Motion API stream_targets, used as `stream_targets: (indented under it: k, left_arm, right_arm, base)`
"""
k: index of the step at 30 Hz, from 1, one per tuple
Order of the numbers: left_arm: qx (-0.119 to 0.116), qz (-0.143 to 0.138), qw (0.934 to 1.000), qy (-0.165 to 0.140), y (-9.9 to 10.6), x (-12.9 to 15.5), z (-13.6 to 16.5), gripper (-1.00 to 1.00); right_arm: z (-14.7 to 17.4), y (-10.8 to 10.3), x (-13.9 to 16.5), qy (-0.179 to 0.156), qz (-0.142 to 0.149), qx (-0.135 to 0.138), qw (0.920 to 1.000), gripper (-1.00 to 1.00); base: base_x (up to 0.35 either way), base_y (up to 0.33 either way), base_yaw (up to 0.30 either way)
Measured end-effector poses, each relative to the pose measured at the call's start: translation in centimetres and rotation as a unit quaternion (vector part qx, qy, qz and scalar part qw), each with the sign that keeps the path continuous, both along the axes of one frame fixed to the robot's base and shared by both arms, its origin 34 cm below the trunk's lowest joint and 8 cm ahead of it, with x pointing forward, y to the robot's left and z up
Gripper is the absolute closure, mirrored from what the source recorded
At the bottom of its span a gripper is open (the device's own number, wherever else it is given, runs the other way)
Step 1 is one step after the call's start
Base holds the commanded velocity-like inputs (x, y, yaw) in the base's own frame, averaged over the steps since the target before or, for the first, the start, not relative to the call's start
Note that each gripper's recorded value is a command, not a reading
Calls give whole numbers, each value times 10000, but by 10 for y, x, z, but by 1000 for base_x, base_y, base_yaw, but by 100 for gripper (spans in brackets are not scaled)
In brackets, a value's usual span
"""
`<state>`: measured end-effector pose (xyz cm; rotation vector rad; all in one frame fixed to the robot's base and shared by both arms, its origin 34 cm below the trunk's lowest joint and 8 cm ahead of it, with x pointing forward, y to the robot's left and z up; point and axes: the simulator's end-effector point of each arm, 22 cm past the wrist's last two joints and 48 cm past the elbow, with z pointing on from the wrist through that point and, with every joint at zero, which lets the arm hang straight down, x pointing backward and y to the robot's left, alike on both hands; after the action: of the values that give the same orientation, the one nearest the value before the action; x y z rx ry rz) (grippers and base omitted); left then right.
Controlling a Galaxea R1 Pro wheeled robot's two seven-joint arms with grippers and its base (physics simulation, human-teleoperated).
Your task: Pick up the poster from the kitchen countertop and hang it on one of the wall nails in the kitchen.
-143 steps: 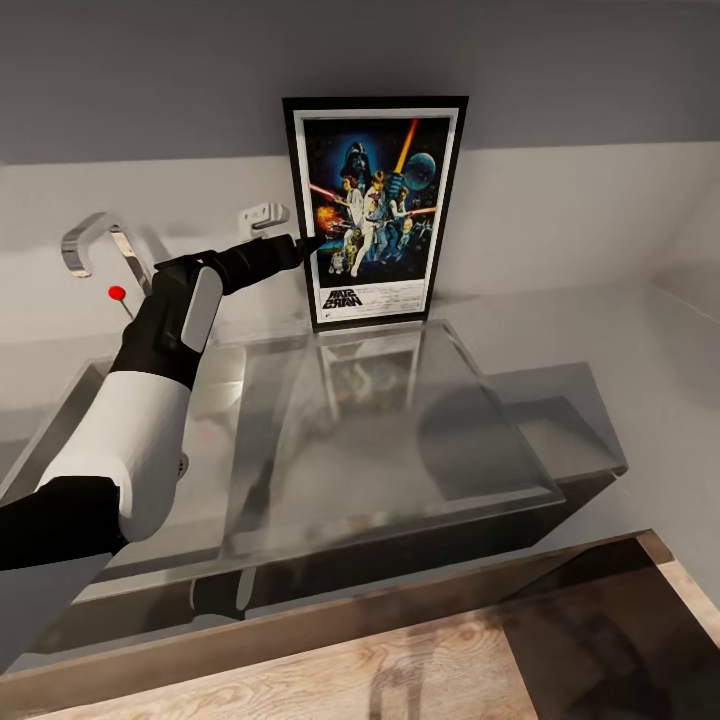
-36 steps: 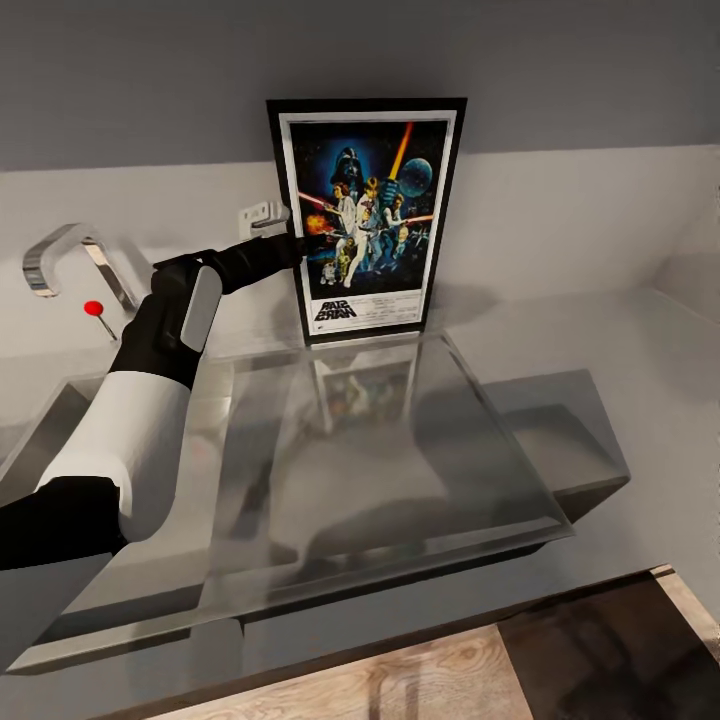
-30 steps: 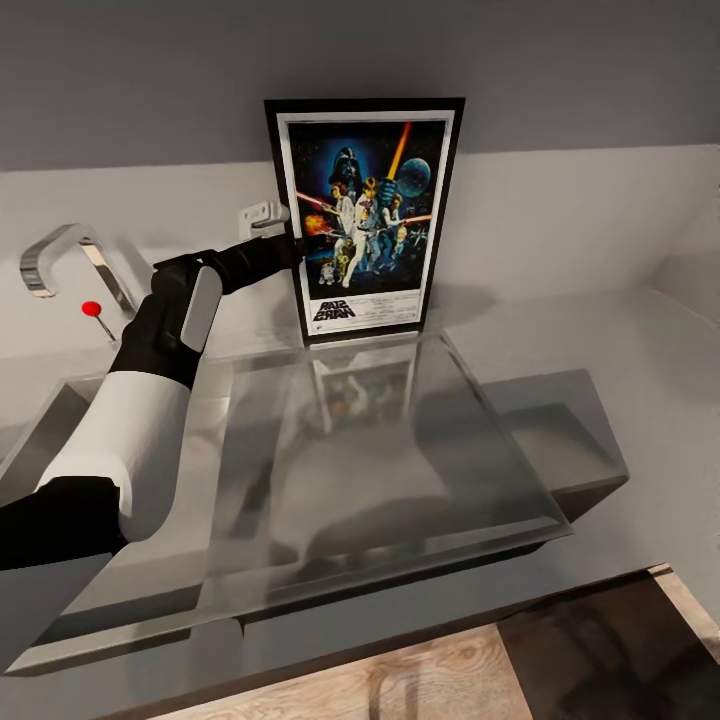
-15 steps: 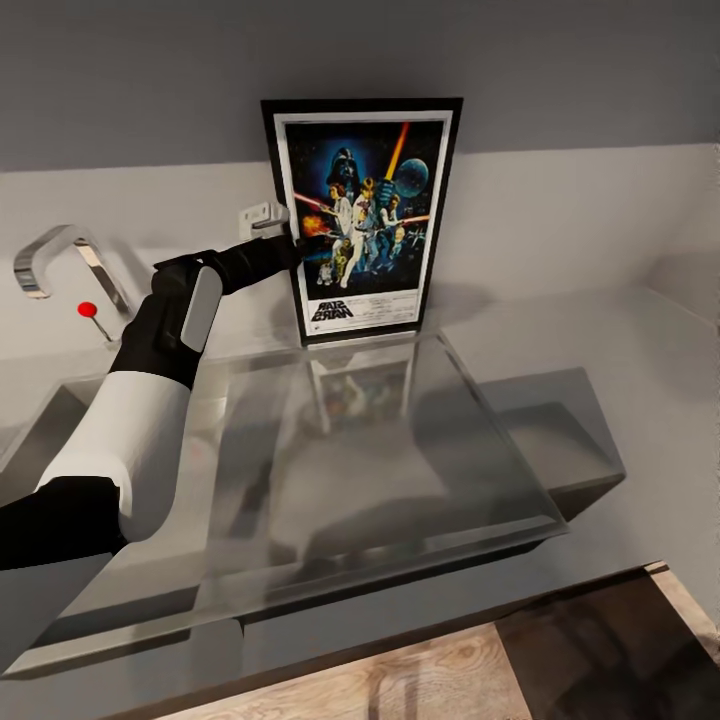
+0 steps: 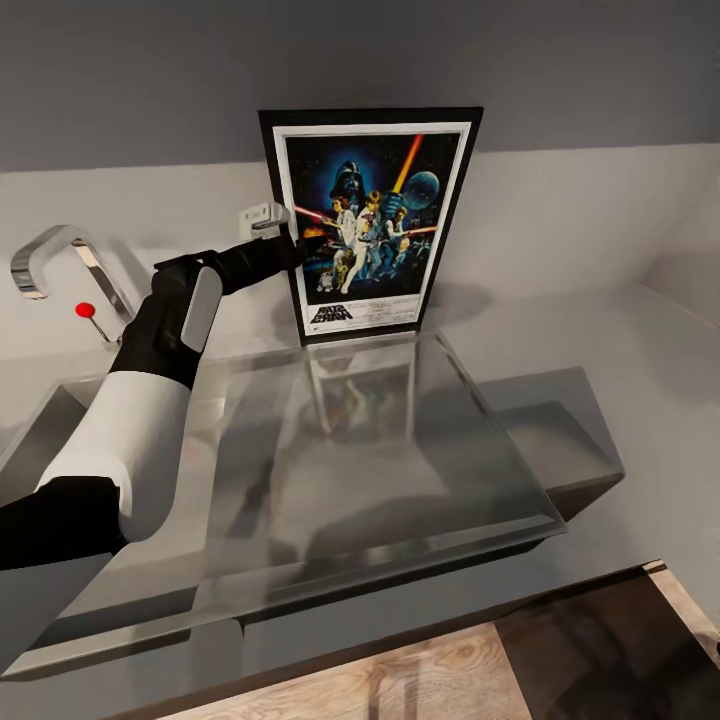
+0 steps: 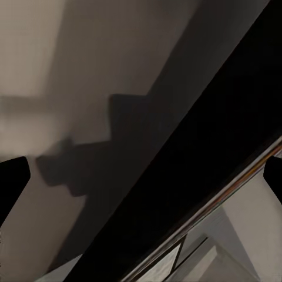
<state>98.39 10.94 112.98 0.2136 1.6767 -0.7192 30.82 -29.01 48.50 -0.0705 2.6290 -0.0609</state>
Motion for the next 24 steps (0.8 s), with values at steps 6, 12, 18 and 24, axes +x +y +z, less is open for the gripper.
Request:
stream_targets:
  k: [6,12,18,24]
  left_arm:
    - [7,10,10000,10,0,0,-1,-100]
    - [7,7,10000,17,0,0,-1,-100]
    - [9,6,10000,46,0,1,-4,-100]
    - [7,0,10000,48,0,0,-4,-100]
  right_arm:
    - [0,0,0,0,0,0,10000,-100]
    - [0,0,0,-1,0,0,10000,-100]
    - [0,0,0,0,0,0,10000,-100]
    - [0,0,0,0,0,0,10000,-100]
  base:
    - [0,0,0]
    - [0,0,0]
    - [0,0,0]
    - [0,0,0]
